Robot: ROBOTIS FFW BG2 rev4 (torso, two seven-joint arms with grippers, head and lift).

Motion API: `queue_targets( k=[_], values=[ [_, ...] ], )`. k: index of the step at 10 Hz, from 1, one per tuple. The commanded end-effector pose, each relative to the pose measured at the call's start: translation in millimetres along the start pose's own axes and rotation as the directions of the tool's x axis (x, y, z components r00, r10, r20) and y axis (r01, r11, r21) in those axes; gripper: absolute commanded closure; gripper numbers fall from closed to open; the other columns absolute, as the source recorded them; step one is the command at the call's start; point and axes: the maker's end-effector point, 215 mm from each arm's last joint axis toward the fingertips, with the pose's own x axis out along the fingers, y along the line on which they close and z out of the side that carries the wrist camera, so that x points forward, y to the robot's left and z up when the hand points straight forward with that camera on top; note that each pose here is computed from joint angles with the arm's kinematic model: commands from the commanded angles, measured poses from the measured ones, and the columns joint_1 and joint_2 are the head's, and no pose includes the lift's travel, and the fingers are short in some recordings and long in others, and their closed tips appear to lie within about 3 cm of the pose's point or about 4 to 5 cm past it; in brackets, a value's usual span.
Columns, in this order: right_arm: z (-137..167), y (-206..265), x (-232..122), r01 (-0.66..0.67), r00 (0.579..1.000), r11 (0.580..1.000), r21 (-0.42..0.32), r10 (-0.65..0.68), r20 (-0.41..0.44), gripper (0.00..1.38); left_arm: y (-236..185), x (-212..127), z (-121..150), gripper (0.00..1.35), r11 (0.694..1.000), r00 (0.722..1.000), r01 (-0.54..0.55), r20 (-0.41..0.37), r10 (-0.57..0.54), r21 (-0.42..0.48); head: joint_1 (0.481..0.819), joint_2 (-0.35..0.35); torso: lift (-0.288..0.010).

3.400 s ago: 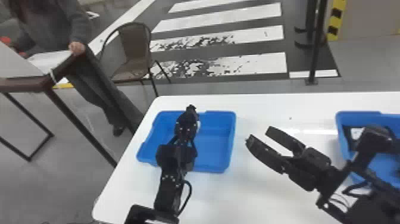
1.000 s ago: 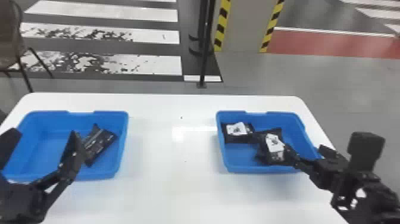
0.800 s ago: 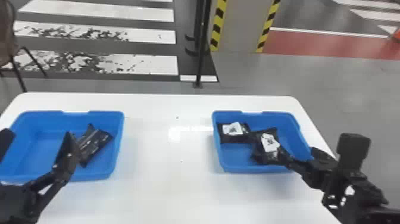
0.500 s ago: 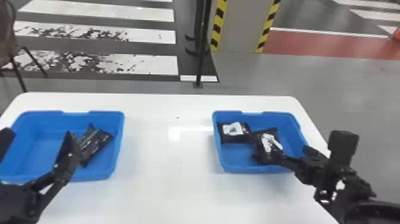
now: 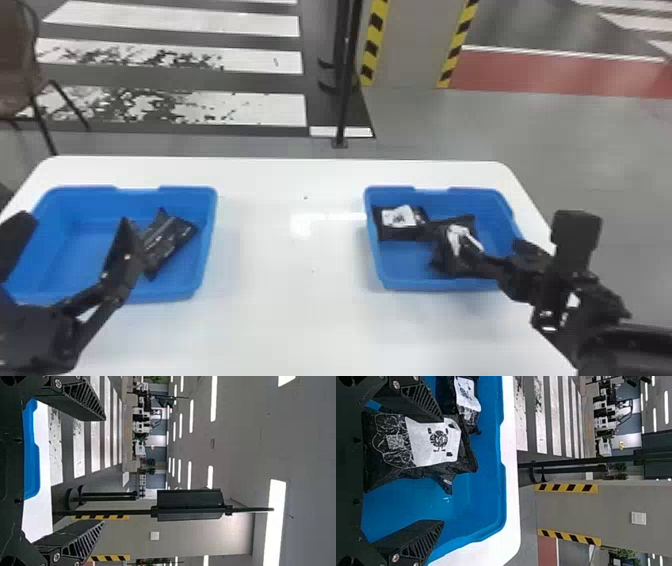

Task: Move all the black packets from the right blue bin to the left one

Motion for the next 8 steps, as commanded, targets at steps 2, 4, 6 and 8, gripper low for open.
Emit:
queue_targets(
  k=[2,4,6,8],
  values=[
    [-4,13,10,-0.034,0.999,0.999,0.008,0.034,-0.013,0.13,-3,1,0,0.12,1.000,1.000,0.007,0.001,-0.007,0.008,0.695,-0.136,-0.140],
    [-11,24,12,-0.060,0.998,0.998,0.015,0.061,-0.026,0.13,-4,1,1,0.13,1.000,1.000,0.010,0.003,-0.010,0.009,0.695,-0.124,-0.140],
    [-14,25,12,-0.061,0.997,0.998,0.012,0.062,-0.035,0.13,-4,2,1,0.13,1.000,1.000,0.011,0.003,-0.011,0.009,0.695,-0.111,-0.140],
    [-19,24,13,-0.060,0.997,0.998,0.018,0.061,-0.053,0.16,-6,3,2,0.13,1.000,1.000,0.016,0.008,-0.016,0.012,0.695,-0.109,-0.140]
  ],
)
